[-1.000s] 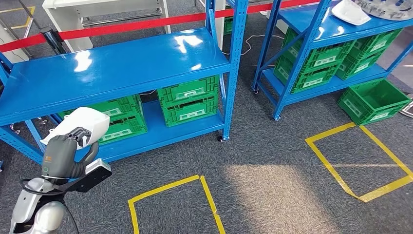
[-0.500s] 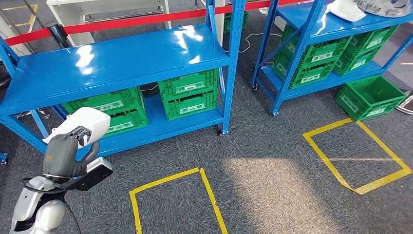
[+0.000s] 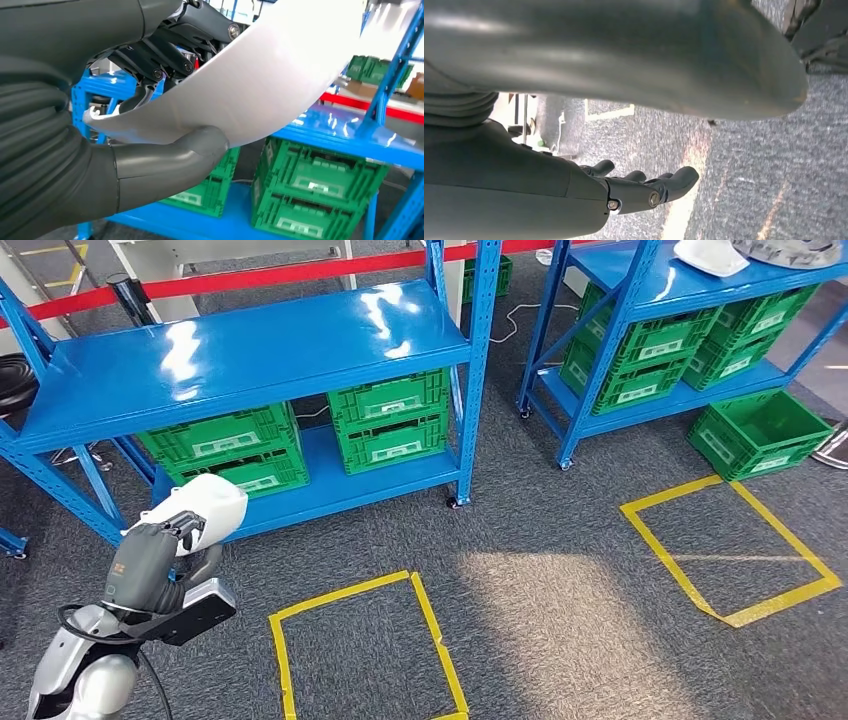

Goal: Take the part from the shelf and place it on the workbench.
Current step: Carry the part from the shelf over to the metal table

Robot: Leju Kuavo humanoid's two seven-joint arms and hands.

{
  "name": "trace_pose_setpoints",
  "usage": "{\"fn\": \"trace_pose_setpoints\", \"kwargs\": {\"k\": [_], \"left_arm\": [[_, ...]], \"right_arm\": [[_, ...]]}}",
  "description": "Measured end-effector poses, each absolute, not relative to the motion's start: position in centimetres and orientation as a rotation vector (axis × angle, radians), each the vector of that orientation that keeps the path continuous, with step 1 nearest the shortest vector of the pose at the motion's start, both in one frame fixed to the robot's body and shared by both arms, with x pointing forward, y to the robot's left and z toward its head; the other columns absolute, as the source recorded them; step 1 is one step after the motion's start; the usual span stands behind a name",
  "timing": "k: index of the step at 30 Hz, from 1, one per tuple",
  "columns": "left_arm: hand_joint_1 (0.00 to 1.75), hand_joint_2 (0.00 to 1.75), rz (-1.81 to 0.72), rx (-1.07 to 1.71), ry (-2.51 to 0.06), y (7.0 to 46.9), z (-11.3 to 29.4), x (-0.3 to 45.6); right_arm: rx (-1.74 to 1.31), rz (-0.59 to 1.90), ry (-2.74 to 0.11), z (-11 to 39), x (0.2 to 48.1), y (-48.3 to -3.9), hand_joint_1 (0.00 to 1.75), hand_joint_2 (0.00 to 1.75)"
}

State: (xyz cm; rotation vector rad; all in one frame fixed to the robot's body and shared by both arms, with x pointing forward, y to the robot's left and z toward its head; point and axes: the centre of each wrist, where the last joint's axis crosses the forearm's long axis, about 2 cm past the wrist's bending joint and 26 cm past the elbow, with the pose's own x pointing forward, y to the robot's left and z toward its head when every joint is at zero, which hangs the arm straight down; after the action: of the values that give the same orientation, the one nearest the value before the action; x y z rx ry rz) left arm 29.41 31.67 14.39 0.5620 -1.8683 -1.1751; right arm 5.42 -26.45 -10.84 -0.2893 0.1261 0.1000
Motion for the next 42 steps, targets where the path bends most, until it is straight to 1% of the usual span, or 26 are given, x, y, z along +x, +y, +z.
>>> {"fn": "trace_pose_setpoints", "kwargs": {"k": [8, 28, 33, 42], "left_arm": [[1.62, 1.75, -1.230, 0.523, -1.832, 32.0, 13.7, 29.3], [1.62, 1.75, -1.228, 0.516, -1.847, 31.3, 13.9, 29.7], [1.62, 1.75, -1.215, 0.504, -1.867, 31.3, 13.7, 29.2], [1.62, 1.75, -1.256, 0.354, -1.715, 31.4, 11.9, 27.8]], "right_arm": [[-0.334, 0.072, 0.126, -10.8, 5.3, -26.5, 0.00, 0.00], [-0.343, 0.078, 0.124, -10.8, 5.3, -26.6, 0.00, 0.00], [-0.338, 0.076, 0.126, -10.8, 5.4, -26.6, 0.00, 0.00], [-0.332, 0.079, 0.132, -10.9, 5.1, -26.5, 0.00, 0.00]]}}
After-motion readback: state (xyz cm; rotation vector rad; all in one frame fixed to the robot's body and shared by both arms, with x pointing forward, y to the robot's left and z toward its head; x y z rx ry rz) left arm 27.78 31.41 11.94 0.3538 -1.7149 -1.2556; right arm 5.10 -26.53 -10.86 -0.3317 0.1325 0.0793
